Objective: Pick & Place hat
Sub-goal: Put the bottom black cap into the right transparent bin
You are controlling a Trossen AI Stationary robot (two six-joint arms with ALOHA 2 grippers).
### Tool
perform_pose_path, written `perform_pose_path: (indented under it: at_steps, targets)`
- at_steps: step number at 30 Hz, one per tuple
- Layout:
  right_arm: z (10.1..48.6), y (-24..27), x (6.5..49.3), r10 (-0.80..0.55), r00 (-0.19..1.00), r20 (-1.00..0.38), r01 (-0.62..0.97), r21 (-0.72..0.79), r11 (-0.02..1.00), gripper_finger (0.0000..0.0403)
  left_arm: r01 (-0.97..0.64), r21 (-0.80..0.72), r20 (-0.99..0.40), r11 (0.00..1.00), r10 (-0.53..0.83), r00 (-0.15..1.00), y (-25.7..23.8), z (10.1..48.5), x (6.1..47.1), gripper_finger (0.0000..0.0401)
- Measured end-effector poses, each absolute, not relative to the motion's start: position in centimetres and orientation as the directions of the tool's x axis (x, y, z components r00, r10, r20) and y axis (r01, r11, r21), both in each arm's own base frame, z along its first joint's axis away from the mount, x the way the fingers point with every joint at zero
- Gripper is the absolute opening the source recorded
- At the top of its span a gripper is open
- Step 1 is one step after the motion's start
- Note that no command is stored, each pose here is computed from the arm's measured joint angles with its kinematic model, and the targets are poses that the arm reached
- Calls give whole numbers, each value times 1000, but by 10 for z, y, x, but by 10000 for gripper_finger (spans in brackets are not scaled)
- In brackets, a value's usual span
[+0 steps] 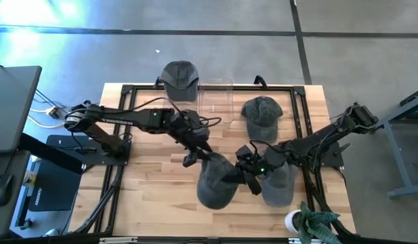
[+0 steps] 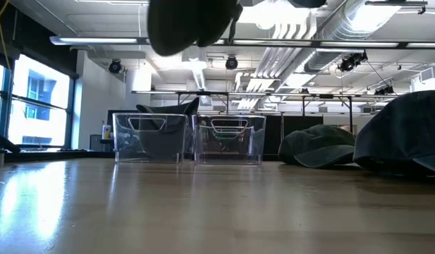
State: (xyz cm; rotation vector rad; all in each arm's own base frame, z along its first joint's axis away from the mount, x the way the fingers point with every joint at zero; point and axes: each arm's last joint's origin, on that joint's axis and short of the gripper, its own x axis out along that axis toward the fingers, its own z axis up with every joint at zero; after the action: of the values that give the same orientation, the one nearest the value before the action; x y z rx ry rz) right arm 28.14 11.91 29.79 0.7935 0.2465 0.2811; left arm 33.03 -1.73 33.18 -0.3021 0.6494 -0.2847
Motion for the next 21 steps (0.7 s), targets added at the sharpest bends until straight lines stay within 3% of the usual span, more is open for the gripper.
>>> perform_pose_path:
  at_steps: [5,9,16,21]
  targets:
    - [299,120,281,352,930,-104,-178,713,679,1,177,-354,-446,918,-332,831,-2,341,339,223]
    - [297,119,281,333,935,-124,-151,709,689,1,86,-365,-468,927,-263,844,15,355,336,237]
    - [279,105,281,62,952,-299,186,727,661,0,-112,-236,-681,965,-82,728,13,384,311,208]
    - [285,86,278,-76,952,-297,281,746,603,0,-166,-91,-795,982,29,606,-29,357,300,167]
